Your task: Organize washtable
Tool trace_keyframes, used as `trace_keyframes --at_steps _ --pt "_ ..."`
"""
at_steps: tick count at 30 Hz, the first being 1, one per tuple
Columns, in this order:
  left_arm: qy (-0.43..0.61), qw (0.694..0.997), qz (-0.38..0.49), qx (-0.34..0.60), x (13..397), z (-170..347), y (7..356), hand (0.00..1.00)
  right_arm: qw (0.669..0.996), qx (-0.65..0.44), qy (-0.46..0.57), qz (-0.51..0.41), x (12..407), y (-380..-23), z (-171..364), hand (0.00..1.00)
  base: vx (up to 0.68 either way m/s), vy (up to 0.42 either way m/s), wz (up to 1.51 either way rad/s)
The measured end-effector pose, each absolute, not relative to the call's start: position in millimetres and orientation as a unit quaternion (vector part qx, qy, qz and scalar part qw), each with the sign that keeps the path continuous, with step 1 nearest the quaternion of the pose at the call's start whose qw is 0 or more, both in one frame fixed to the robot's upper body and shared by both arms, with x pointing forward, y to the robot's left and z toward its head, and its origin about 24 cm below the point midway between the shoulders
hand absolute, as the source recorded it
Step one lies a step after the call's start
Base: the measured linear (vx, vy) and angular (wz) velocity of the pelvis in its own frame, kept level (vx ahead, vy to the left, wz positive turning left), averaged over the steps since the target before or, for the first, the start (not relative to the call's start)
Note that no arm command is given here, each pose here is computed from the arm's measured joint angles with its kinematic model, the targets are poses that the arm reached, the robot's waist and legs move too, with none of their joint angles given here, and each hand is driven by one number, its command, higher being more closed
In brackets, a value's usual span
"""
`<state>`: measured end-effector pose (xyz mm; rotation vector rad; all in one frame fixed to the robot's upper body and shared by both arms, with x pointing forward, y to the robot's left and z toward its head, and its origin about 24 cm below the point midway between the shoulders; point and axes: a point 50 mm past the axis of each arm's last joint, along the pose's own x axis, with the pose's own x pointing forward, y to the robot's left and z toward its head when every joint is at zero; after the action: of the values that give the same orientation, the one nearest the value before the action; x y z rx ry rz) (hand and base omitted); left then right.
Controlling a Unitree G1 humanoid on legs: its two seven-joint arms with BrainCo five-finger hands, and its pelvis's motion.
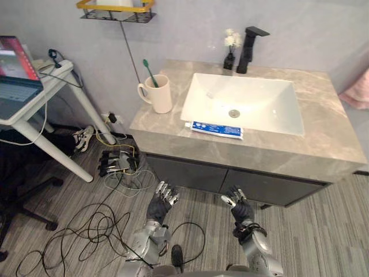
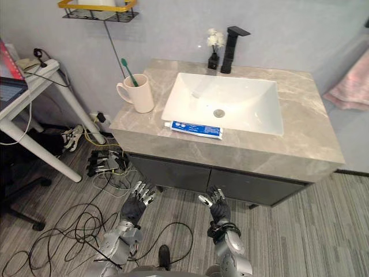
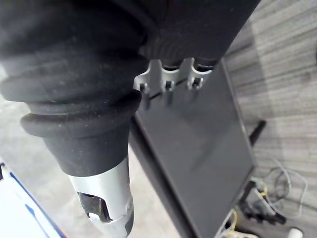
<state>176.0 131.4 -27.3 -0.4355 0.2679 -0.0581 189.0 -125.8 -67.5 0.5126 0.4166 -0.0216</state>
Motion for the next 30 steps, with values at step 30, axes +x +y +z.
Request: trace_keyframes --at_steps 30 --pt "0.19 0.948 0.128 -0.222 163 -61 184 0.0 0.896 0.22 0.098 -0.373 145 -291 -44 0.0 0.01 -0.012 -0.07"
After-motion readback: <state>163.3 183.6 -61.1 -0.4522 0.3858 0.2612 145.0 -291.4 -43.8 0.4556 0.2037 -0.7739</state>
